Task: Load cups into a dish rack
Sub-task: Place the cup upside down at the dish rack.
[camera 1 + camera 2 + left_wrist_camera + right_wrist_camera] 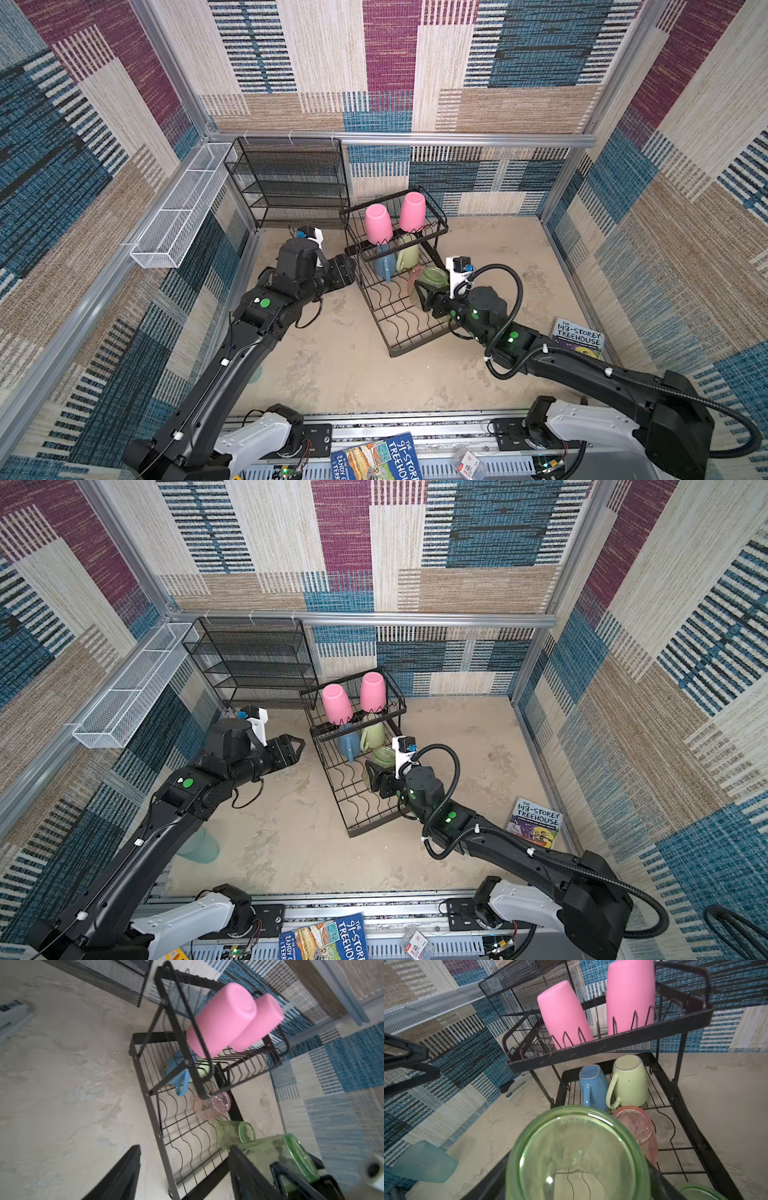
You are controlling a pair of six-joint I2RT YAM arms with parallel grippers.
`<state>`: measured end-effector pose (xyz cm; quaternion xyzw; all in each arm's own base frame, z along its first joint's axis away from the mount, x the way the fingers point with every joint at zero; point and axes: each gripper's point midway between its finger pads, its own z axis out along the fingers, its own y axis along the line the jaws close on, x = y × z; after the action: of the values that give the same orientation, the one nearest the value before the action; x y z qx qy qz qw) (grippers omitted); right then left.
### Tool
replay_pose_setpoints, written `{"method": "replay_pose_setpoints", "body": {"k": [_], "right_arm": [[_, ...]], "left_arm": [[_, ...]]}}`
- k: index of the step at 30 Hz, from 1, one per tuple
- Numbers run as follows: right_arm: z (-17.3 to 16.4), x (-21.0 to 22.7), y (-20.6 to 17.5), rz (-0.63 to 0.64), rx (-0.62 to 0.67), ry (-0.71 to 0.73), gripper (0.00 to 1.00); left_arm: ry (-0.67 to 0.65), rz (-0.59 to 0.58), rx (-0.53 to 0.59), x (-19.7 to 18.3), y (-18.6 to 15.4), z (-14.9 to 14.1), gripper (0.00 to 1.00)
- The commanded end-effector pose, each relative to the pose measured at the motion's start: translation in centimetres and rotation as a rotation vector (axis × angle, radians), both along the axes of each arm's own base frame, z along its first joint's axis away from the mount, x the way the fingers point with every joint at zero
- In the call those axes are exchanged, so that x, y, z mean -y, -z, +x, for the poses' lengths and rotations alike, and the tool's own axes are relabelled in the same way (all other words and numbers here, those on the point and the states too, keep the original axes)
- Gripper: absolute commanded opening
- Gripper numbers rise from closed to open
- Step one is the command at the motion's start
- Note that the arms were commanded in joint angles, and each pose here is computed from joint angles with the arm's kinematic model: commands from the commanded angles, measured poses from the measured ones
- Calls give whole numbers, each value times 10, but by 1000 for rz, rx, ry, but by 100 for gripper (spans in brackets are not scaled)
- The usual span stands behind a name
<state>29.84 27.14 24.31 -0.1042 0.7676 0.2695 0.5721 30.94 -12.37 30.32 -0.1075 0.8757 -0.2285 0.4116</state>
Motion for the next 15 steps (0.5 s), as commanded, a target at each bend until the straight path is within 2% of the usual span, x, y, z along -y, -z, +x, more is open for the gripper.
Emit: {"method": "replay_pose_setpoints", "body": {"k": [1,9,15], "right_arm": [[8,-11,-12,5,97,28,57],[20,-52,26,-93,141,2,57],[33,-75,47,-128,171,-8,58]], "left_arm": [[-12,22,-50,-12,15,-8,71],[-45,17,-72,-28,23,-17,70],[-71,55,-76,-41,20,-24,71]]}}
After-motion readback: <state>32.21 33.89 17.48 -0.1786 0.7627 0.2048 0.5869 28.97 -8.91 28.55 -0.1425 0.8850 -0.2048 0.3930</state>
